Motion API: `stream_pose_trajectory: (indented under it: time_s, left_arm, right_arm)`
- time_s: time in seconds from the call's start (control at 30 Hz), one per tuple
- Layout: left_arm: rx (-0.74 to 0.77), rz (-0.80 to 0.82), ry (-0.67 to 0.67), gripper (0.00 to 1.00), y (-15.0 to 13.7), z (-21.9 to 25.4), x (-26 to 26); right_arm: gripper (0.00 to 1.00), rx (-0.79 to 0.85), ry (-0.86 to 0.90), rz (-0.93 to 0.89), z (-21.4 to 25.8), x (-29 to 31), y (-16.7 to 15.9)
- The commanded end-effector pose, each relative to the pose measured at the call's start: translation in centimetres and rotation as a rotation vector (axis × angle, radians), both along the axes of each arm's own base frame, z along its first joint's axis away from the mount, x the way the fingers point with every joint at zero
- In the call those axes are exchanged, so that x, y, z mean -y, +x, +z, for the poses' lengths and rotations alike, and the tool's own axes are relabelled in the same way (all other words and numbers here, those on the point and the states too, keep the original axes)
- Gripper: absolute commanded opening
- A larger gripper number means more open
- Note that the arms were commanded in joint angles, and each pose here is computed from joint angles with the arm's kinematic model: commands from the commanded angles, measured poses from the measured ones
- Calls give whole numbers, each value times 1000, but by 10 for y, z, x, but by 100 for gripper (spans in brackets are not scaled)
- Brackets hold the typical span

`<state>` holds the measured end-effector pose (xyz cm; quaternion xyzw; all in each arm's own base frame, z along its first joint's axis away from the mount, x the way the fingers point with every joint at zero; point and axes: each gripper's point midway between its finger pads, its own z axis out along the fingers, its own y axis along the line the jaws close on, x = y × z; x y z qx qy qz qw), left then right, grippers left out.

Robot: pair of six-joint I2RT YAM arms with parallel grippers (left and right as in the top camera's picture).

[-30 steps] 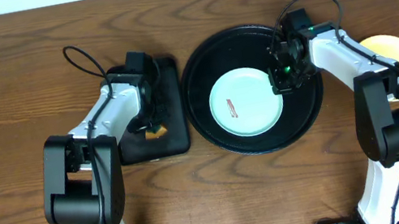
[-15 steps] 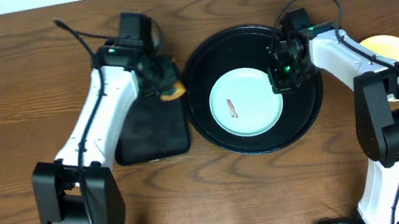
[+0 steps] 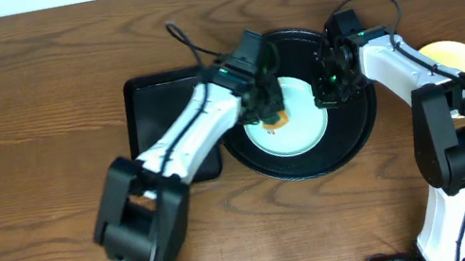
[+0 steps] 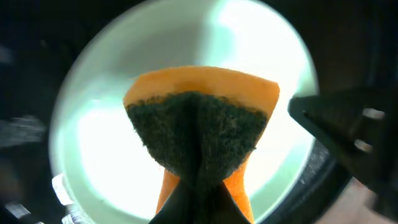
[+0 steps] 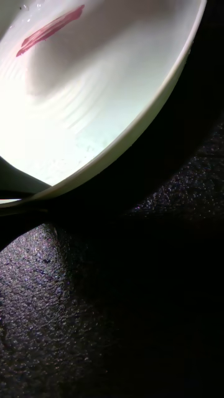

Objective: Clean dirty plates on tray and stack at the side
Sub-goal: 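Scrub the green plate with the sponge while right gripper holds rim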

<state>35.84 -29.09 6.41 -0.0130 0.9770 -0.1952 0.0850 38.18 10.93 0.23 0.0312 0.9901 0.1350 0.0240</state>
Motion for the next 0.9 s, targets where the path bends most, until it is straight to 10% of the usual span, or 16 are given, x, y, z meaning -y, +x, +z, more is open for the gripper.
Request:
stream_pose_trajectory:
  time_s: [0.0, 0.17, 0.6, 0.87]
  left_arm:
    - [-70, 80, -12, 7, -5, -25, 17]
    - [-100, 34, 17, 7, -12, -58, 26]
    - [174, 33, 667, 8, 37, -68, -103]
    - [50, 102, 311, 7, 25, -78, -42]
  right_arm:
    - [1, -5, -119, -26, -17, 19, 1]
    - [1, -7, -118, -15, -17, 19, 0]
    - [1, -26, -123, 1, -17, 20, -5]
    - [1, -30, -123, 1, -17, 20, -6]
